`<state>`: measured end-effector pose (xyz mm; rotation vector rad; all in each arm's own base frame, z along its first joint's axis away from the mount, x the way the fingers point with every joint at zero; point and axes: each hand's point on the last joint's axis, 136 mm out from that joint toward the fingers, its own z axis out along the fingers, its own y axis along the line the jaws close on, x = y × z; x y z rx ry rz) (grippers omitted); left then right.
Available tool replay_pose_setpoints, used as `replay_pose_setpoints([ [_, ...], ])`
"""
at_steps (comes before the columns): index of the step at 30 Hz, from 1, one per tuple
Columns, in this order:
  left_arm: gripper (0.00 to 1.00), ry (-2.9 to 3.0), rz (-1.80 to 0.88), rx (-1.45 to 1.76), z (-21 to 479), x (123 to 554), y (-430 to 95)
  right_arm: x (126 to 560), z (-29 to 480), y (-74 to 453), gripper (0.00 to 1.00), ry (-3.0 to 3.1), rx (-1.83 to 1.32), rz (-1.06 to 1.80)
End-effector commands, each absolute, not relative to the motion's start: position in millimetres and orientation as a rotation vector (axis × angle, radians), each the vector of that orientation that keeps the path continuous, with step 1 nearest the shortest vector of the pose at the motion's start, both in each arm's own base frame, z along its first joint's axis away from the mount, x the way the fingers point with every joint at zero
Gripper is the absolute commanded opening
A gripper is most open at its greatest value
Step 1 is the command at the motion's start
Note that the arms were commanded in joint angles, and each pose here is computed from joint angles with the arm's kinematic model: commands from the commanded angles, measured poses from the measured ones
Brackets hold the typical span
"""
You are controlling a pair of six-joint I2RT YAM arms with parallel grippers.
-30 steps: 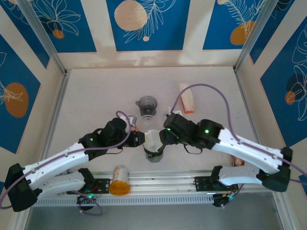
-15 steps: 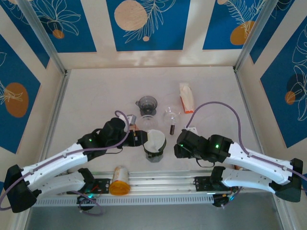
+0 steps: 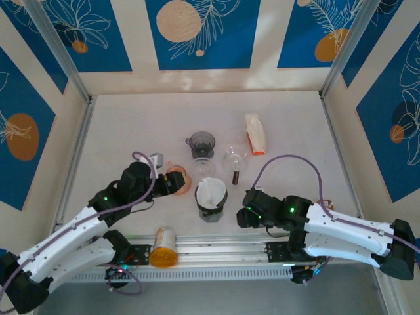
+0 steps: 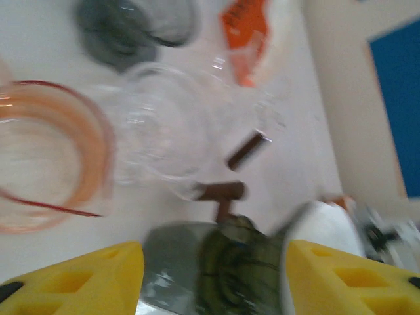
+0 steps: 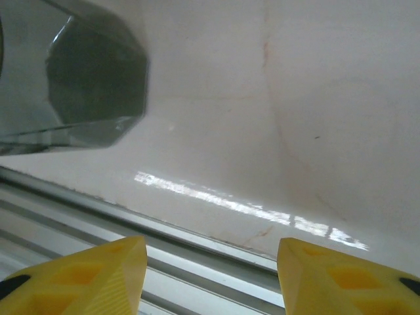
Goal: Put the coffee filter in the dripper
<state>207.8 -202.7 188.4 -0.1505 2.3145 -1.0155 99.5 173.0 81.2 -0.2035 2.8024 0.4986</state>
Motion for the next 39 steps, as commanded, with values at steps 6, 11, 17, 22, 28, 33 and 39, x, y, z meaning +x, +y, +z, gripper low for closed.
replay_pose_setpoints([
  [6, 0.46, 2.438, -0.776, -0.365, 132.4, 230.7, -157.4, 94.7, 79.7, 188.5, 0.54, 2.803, -0.233, 0.626],
  [11, 0.52, 2.456, -0.604, -0.419, 117.0, 251.0, -137.9, 93.8, 77.1, 188.2, 0.54, 2.803, -0.231, 0.634],
  [17, 0.57, 2.489, -0.549, -0.402, 104.1, 267.8, -142.9, 93.0, 72.6, 188.4, 0.54, 2.804, -0.236, 0.645],
  [22, 0.52, 2.507, -0.504, -0.395, 99.3, 274.2, -142.4, 91.4, 69.4, 188.5, 0.54, 2.804, -0.247, 0.660],
  [28, 0.40, 2.546, -0.443, -0.377, 96.6, 275.4, -139.4, 91.6, 66.4, 192.9, 0.54, 2.795, -0.268, 0.699],
  [33, 0.28, 2.579, -0.422, -0.363, 94.8, 272.2, -138.6, 90.4, 64.9, 201.1, 0.54, 2.777, -0.321, 0.770],
  [39, 0.25, 2.636, -0.417, -0.338, 90.5, 266.6, -140.2, 92.7, 63.8, 208.4, 0.55, 2.756, -0.356, 0.846],
])
